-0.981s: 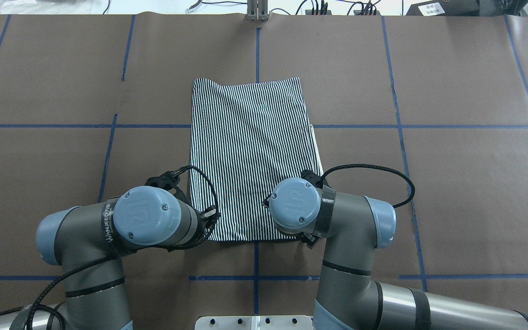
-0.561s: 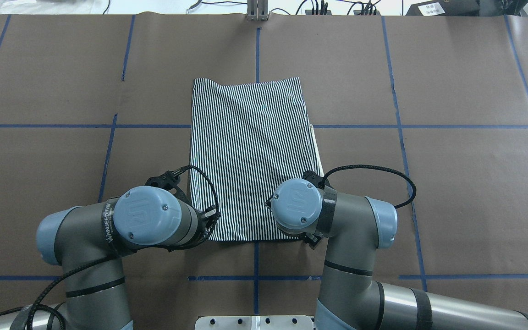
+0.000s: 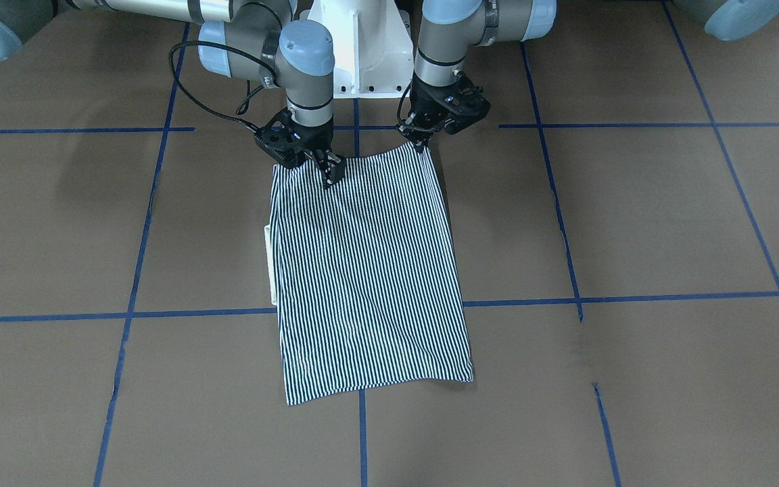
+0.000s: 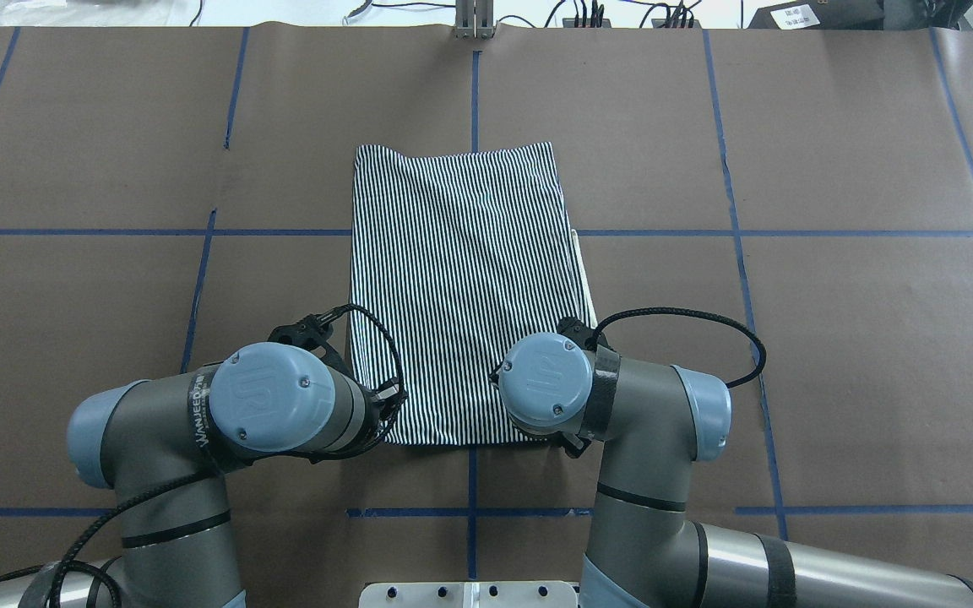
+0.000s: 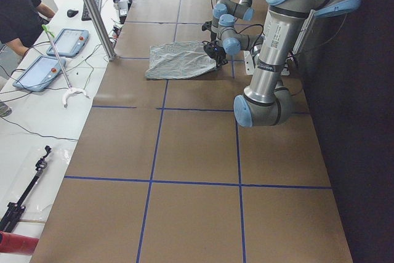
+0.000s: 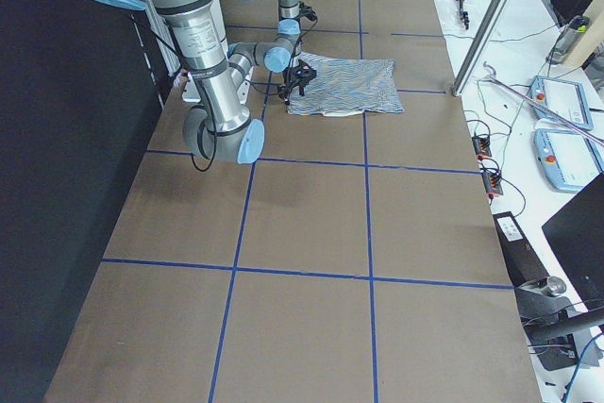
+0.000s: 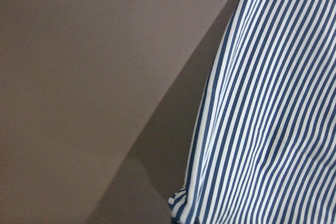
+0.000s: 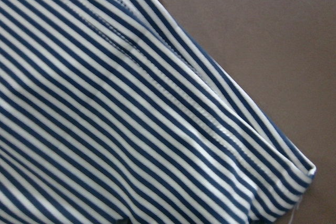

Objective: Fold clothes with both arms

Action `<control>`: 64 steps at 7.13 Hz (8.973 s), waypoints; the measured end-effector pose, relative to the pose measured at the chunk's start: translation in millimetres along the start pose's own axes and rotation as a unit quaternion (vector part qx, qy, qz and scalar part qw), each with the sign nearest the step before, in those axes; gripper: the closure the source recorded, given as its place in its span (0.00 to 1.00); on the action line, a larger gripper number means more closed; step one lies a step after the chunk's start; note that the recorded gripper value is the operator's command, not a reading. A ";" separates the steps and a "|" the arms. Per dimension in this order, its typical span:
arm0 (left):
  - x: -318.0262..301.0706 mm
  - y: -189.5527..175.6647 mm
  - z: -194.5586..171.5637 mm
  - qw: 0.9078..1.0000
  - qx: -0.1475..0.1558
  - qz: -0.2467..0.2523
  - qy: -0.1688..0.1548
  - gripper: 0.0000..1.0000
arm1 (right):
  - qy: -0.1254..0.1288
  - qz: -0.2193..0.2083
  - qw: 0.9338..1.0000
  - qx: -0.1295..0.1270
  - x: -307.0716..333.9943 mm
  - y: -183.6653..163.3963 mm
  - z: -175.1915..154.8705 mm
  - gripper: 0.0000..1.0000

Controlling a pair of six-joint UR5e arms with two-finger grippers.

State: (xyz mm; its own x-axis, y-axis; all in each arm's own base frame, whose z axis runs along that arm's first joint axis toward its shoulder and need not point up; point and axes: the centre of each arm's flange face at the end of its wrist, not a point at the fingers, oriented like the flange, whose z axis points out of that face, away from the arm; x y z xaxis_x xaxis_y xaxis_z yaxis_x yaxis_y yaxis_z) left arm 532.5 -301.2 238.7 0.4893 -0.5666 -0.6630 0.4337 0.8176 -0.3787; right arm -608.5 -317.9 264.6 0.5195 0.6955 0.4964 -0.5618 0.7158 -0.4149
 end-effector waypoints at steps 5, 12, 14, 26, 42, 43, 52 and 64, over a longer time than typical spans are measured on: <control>0.3 -0.6 -0.3 1.000 0.000 0.000 0.000 1.00 | -0.008 0.000 1.000 -0.005 -3.6 1.9 -9.0 1.00; -0.3 4.0 -2.5 1.000 -0.003 0.003 0.001 1.00 | -0.030 -0.002 0.999 -0.024 3.1 -1.3 -38.6 1.00; -14.7 30.9 -12.1 1.000 -0.017 0.019 -0.011 1.00 | -0.039 -0.010 0.998 -0.040 21.8 3.4 -55.9 1.00; -3.9 -17.6 -23.0 0.998 0.004 0.056 0.022 1.00 | -0.127 -0.012 0.991 -0.042 -22.4 -35.0 -63.7 1.00; 22.7 -363.7 -39.7 0.976 0.111 0.167 0.086 0.00 | -0.061 -0.312 0.944 0.088 -197.4 -183.6 -50.7 0.00; 18.1 -370.9 -46.5 0.975 0.112 0.171 0.085 0.00 | -0.039 -0.362 0.926 0.103 -196.5 -164.9 -42.3 0.00; 18.4 -369.1 -67.8 0.976 0.105 0.172 0.086 0.00 | 0.074 -0.501 0.843 0.184 -201.2 -257.2 -11.1 0.00; -301.9 -548.3 -229.2 0.868 0.118 0.477 -0.070 0.00 | -0.030 -0.477 0.878 -0.021 331.0 -665.2 -157.0 0.00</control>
State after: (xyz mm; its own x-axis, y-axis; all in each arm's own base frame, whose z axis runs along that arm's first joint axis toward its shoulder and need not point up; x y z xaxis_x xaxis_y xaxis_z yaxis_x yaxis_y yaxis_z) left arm -26.5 -555.0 498.4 0.7913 0.3358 -0.5109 -0.0849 0.8879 0.4521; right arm 38.3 -553.9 585.1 0.7051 -0.2266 0.6719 0.1371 0.9733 0.1844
